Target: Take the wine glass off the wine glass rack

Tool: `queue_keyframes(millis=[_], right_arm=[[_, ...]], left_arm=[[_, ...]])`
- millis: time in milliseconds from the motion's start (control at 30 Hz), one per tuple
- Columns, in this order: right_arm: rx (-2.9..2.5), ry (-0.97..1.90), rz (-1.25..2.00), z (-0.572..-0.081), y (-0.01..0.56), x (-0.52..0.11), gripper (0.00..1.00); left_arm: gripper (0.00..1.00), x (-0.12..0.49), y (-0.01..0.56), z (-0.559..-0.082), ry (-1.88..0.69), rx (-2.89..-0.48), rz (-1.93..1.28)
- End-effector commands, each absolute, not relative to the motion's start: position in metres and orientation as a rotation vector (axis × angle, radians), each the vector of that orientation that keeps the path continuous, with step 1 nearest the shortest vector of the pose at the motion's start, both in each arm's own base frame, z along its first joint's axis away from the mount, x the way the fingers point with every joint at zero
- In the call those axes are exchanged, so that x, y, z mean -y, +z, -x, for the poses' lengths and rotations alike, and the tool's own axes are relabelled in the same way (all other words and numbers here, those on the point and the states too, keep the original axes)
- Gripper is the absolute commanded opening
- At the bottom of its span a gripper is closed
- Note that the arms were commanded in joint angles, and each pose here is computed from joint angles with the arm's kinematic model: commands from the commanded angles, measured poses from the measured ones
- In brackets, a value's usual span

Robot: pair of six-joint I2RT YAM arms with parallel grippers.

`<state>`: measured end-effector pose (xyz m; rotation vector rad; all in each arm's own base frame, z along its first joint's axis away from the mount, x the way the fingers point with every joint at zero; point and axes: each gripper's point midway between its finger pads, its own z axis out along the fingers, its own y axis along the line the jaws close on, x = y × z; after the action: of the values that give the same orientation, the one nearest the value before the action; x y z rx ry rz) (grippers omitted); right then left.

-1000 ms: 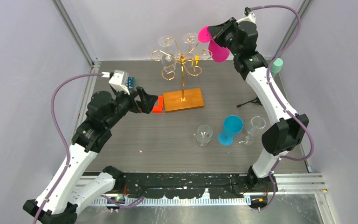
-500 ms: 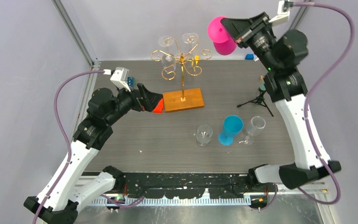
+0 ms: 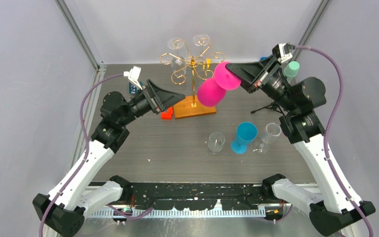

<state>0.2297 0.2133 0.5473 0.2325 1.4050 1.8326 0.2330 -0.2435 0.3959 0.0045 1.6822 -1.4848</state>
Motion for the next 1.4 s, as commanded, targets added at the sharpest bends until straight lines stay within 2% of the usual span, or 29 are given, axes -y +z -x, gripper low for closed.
queue_keyframes(millis=[0,133,300,467,633,867,1033,1267,1300,1367], right_arm=[[-1.276,1.979,-0.154,-0.169,0.574,-0.203,0.00],[-1.210,2.055,-0.141,-0.160,0.574,-0.203,0.00],[-1.170,2.156,-0.114,-0.159,0.576,-0.210,0.00],[-1.199,2.194,-0.123,-0.176,0.563,-0.226,0.00],[-1.212,2.206,-0.150,-0.189,0.551,-0.234,0.00],[-1.211,2.181,-0.214,-0.202,0.535,-0.234,0.00],[-1.195,2.190,-0.249,-0.208,0.529,-0.233,0.01],[-1.196,2.250,-0.284,-0.213,0.523,-0.236,0.01],[-1.204,2.250,-0.285,-0.214,0.521,-0.237,0.01],[-1.224,2.246,-0.294,-0.217,0.516,-0.239,0.12]], left_arm=[[0.95,0.257,0.443,-0.208,-1.807,-1.525,-0.073],[0.94,0.263,0.451,-0.205,-1.950,-1.509,-0.043],[0.90,0.271,0.441,-0.208,-2.103,-1.611,0.059],[0.84,0.269,0.449,-0.204,-2.287,-1.506,0.075],[0.64,0.261,0.460,-0.201,-2.404,-1.388,0.088],[0.47,0.253,0.473,-0.189,-2.422,-1.323,0.062],[0.24,0.249,0.482,-0.182,-2.423,-1.280,0.027],[0.02,0.244,0.496,-0.177,-2.445,-1.168,-0.043],[0.00,0.243,0.498,-0.176,-2.446,-1.154,-0.059],[0.00,0.241,0.504,-0.173,-2.440,-1.110,-0.103]])
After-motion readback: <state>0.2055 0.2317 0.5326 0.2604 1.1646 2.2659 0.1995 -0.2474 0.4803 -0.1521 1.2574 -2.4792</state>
